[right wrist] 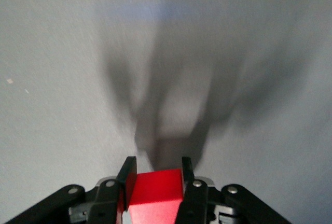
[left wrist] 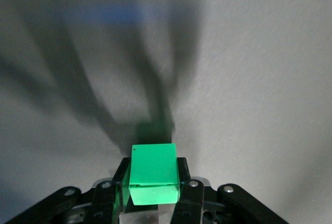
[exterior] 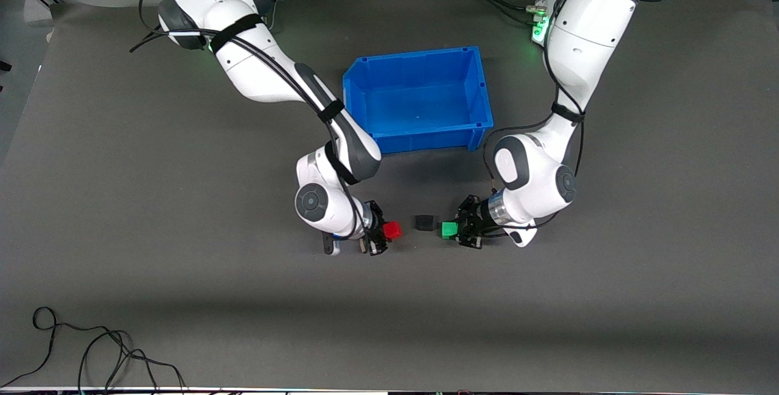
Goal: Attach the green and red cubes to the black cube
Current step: 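Press the red and green cubes against the black cube's sides with both grippers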
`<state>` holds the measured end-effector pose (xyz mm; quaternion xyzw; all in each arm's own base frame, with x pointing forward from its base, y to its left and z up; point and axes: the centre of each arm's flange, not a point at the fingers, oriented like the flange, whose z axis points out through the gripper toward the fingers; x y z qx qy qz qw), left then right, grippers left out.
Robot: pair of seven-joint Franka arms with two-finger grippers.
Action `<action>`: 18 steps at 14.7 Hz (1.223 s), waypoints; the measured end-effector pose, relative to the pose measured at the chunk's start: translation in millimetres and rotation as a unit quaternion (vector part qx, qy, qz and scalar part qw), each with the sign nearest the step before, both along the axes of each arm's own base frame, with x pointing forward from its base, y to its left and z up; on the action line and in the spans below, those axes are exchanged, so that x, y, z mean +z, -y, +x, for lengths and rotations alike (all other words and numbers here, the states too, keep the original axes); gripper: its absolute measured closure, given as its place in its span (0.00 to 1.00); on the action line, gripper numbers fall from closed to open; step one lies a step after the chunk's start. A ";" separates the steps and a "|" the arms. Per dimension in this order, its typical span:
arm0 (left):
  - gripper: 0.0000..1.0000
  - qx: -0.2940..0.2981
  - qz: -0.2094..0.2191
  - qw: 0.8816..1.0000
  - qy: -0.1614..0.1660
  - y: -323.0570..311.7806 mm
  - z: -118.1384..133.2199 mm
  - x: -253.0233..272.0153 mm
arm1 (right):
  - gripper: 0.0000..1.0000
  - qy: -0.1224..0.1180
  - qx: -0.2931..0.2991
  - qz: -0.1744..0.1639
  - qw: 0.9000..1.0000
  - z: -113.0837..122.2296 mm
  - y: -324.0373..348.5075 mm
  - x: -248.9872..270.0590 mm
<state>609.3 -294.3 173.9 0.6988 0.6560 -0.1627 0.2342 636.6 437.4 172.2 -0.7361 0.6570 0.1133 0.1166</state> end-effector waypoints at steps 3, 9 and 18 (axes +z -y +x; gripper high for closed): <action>0.63 0.006 -0.002 1.000 -0.008 12.4 -4.8 1.4 | 0.61 -0.004 -0.005 0.001 1.000 -9.0 -17.5 -3.6; 0.63 0.051 -0.009 0.998 -0.022 19.7 -0.4 10.4 | 0.61 0.002 -0.015 0.003 1.000 -13.1 -26.1 -12.3; 0.63 0.062 -0.009 0.998 -0.021 23.7 1.8 15.2 | 0.61 0.004 -0.019 0.003 1.000 -13.7 -28.0 -12.2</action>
